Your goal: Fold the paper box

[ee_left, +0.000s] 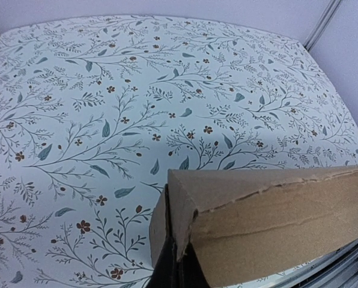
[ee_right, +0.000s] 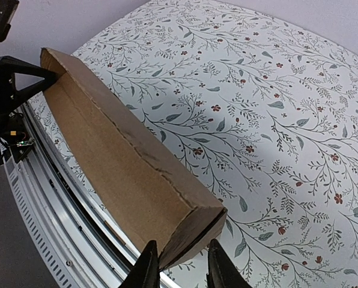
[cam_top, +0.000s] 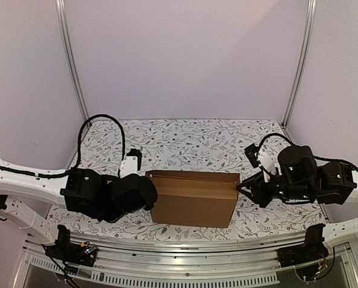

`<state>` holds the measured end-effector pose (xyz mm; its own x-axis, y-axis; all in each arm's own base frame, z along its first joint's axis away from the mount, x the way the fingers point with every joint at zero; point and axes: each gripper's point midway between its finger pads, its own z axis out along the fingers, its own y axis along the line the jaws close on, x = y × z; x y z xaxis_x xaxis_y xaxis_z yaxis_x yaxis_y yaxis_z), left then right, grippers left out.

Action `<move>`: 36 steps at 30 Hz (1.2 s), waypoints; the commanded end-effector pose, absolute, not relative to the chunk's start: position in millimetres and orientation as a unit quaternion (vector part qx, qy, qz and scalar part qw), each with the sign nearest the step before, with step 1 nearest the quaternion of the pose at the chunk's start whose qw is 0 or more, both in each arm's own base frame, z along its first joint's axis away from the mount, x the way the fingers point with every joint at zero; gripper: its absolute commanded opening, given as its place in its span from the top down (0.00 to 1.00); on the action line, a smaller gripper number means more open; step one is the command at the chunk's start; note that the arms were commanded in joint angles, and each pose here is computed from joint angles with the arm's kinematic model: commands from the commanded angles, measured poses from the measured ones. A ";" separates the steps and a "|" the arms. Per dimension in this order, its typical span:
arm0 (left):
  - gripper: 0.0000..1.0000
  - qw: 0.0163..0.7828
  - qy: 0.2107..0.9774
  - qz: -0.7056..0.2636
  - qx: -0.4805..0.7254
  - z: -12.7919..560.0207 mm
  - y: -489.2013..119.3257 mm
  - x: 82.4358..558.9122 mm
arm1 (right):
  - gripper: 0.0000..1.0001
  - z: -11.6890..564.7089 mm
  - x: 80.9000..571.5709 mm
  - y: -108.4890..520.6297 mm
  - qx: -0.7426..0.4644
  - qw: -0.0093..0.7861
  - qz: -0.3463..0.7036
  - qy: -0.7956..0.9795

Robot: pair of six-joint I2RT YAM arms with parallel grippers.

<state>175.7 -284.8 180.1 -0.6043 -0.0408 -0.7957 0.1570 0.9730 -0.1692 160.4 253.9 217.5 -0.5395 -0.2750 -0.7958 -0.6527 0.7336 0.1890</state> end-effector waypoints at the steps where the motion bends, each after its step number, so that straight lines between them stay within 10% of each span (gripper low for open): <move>1: 1.00 0.337 0.934 -0.028 0.114 112.4 -262.4 142.9 | 0.74 225.3 160.4 250.6 -0.275 0.399 0.234 0.843; 8: 1.00 0.338 0.934 -0.026 0.114 110.9 -262.0 142.3 | 0.77 214.0 156.1 258.5 -0.284 0.390 0.235 0.844; 14: 1.00 0.335 0.935 -0.024 0.116 108.1 -261.5 140.6 | 1.00 190.4 149.8 262.2 -0.292 0.380 0.221 0.849; 29: 1.00 0.332 0.935 -0.031 0.116 106.2 -267.3 137.0 | 1.00 144.7 128.7 272.3 -0.301 0.370 0.171 0.862; 32: 1.00 0.332 0.935 -0.029 0.118 105.1 -268.3 136.3 | 0.75 157.7 131.3 274.2 -0.297 0.380 0.173 0.859; 36: 1.00 0.333 0.935 -0.027 0.117 103.9 -267.8 136.4 | 0.66 208.7 140.8 273.9 -0.292 0.425 0.176 0.839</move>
<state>175.8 -283.2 179.5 -0.5812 -0.0231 -0.8134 0.1508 0.9792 -0.1355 150.7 274.3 194.7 -0.4889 -0.2731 -0.8285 -0.5915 0.8019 0.0847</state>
